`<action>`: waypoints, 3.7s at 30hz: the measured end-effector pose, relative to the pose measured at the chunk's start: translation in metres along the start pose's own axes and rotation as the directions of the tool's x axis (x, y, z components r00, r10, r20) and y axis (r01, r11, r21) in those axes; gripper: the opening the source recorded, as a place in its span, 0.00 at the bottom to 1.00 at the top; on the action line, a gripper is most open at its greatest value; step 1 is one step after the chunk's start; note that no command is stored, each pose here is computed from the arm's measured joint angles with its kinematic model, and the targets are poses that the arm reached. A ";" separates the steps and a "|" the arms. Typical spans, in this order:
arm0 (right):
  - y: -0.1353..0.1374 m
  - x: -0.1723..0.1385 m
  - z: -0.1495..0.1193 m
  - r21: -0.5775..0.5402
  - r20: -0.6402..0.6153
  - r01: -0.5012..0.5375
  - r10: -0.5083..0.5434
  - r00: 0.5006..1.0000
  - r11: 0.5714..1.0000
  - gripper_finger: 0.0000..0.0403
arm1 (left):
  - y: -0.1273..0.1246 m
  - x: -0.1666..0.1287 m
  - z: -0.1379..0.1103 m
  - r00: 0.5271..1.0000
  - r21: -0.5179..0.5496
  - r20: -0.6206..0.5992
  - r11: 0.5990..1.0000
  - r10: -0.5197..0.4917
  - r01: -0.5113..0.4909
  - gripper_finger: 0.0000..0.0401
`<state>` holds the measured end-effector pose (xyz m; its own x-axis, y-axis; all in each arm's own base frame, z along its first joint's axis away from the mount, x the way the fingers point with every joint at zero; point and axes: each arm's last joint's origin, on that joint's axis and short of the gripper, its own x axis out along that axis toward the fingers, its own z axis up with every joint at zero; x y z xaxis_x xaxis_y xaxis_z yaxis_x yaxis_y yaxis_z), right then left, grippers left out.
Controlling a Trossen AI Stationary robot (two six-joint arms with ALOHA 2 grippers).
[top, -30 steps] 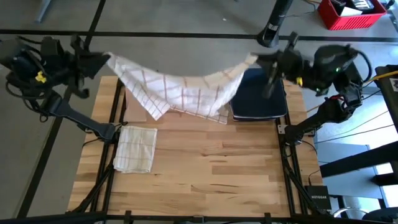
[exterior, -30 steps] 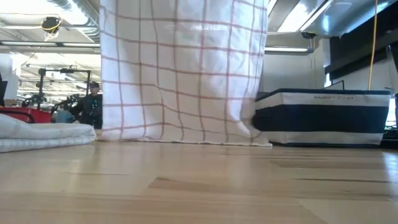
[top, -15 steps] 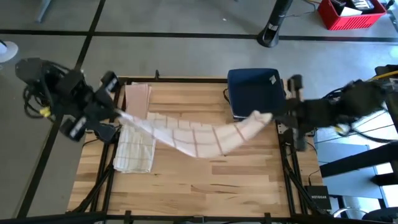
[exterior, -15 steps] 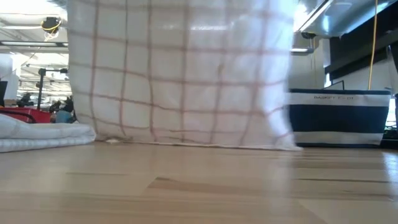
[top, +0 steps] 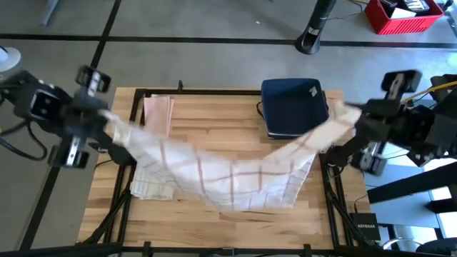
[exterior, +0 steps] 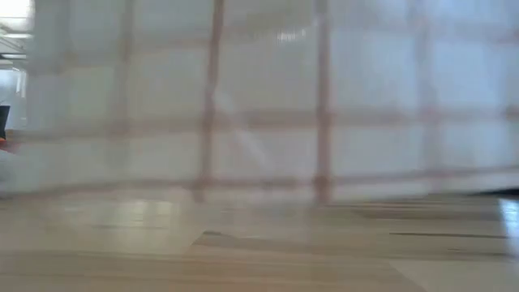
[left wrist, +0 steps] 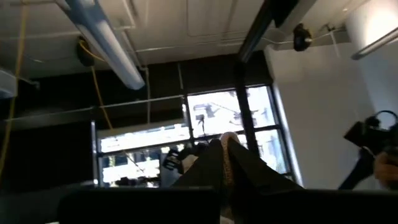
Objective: Fold towel
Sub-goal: Fold the white squared towel
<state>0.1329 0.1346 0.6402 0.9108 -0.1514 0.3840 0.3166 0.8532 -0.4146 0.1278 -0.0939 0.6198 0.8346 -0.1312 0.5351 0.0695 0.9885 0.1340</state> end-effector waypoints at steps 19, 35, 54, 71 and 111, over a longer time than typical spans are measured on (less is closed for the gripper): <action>-0.023 0.005 -0.089 -0.162 -0.555 0.199 -0.256 0.791 0.966 0.03 | 0.040 -0.048 -0.028 0.605 0.429 -0.456 0.757 0.652 -0.493 0.00; -0.014 0.031 -0.221 -0.305 -0.874 0.070 -0.308 0.376 0.950 0.03 | 0.055 -0.099 -0.075 0.360 0.544 -0.516 0.622 0.778 -0.563 0.00; -0.027 0.056 -0.295 -0.284 -0.906 -0.019 -0.262 0.332 0.959 0.03 | 0.048 -0.098 -0.114 0.270 0.616 -0.500 0.557 0.823 -0.557 0.00; 0.023 0.030 -0.219 -0.209 -0.896 0.103 -0.233 0.379 0.972 0.01 | 0.048 -0.098 -0.115 0.268 0.599 -0.493 0.547 0.827 -0.585 0.00; -0.093 0.076 -0.323 -0.399 -0.900 0.240 -0.428 0.079 0.885 0.02 | 0.104 -0.119 -0.206 -0.192 0.936 -0.036 -0.035 0.981 -0.351 0.00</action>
<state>0.2581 -0.1178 0.4416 0.1754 -0.8263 -0.5352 0.6043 0.5195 -0.6041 0.1479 0.0399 0.3983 -0.0727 0.9974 -0.0014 -0.8067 -0.0579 0.5881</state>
